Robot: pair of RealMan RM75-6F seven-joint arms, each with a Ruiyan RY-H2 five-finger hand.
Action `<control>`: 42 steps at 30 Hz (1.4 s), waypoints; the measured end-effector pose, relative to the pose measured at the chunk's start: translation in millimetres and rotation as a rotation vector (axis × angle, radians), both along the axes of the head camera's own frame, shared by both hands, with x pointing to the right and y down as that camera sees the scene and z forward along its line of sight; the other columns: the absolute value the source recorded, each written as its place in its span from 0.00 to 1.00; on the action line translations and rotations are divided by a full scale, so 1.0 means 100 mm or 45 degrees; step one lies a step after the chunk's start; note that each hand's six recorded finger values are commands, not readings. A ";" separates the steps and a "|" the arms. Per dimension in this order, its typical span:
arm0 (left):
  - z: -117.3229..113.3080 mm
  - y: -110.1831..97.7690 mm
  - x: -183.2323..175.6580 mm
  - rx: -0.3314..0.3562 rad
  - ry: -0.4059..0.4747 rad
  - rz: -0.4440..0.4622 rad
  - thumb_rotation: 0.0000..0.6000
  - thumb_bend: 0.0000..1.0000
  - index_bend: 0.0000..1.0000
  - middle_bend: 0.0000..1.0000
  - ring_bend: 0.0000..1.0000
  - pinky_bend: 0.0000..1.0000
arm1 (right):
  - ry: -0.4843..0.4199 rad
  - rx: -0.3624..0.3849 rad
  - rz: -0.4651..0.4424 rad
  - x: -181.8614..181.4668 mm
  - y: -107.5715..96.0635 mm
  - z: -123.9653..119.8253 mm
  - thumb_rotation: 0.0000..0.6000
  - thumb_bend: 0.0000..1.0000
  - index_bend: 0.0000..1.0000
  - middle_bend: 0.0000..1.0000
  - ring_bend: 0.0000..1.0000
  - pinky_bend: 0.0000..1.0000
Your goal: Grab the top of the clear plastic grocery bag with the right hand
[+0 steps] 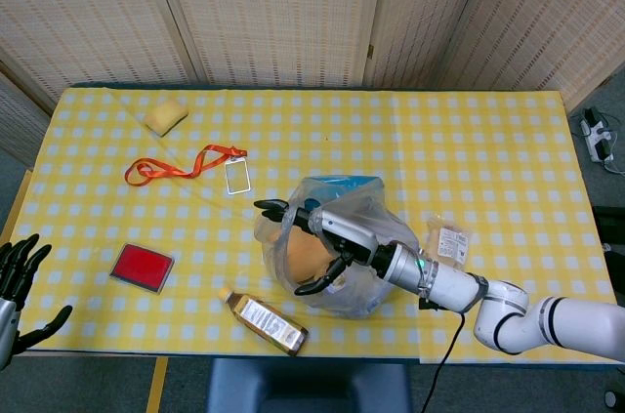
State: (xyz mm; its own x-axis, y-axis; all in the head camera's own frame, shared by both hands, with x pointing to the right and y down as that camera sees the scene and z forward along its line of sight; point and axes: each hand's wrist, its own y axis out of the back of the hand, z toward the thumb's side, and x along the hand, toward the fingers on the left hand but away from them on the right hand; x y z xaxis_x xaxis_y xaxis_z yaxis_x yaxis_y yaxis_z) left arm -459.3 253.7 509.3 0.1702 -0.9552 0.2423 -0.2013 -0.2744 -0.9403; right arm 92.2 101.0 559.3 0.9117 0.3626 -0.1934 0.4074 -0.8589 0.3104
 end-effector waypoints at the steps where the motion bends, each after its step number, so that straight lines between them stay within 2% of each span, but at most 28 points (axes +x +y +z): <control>1: 0.00 0.00 0.00 0.001 0.000 -0.001 1.00 0.27 0.00 0.00 0.00 0.00 | -0.005 0.001 -0.003 -0.03 0.00 0.01 1.00 0.00 0.00 0.00 0.07 0.00; 11: 0.00 0.00 -0.01 -0.003 0.002 -0.003 1.00 0.27 0.00 0.00 0.00 0.00 | -0.072 -0.021 -0.017 -0.23 0.00 0.01 0.99 0.00 0.00 0.00 0.11 0.00; 17: 0.00 0.00 -0.01 -0.005 0.002 0.000 1.00 0.27 0.00 0.00 0.00 0.00 | -0.157 -0.101 0.005 -0.29 0.00 0.01 0.99 0.00 0.00 0.01 0.15 0.00; 21: 0.00 0.00 -0.01 -0.007 0.000 -0.002 1.00 0.27 0.00 0.00 0.00 0.00 | -0.233 -0.159 0.024 -0.34 -0.03 0.00 0.99 0.00 0.01 0.05 0.17 0.00; 28: -0.01 0.00 -0.02 -0.001 0.000 -0.007 1.00 0.27 0.00 0.00 0.00 0.00 | -0.359 -0.244 0.058 -0.40 -0.11 -0.05 1.00 0.00 0.15 0.17 0.20 0.01; 32: -0.01 0.00 -0.02 -0.001 0.001 -0.007 1.00 0.27 0.00 0.00 0.00 0.00 | -0.407 -0.279 0.089 -0.39 -0.16 -0.07 1.00 0.00 0.20 0.25 0.23 0.06; 42: -0.01 0.00 -0.02 -0.001 0.001 -0.005 1.00 0.27 0.00 0.00 0.00 0.00 | -0.516 -0.386 0.241 -0.28 -0.30 -0.13 1.00 0.00 0.32 0.43 0.42 0.30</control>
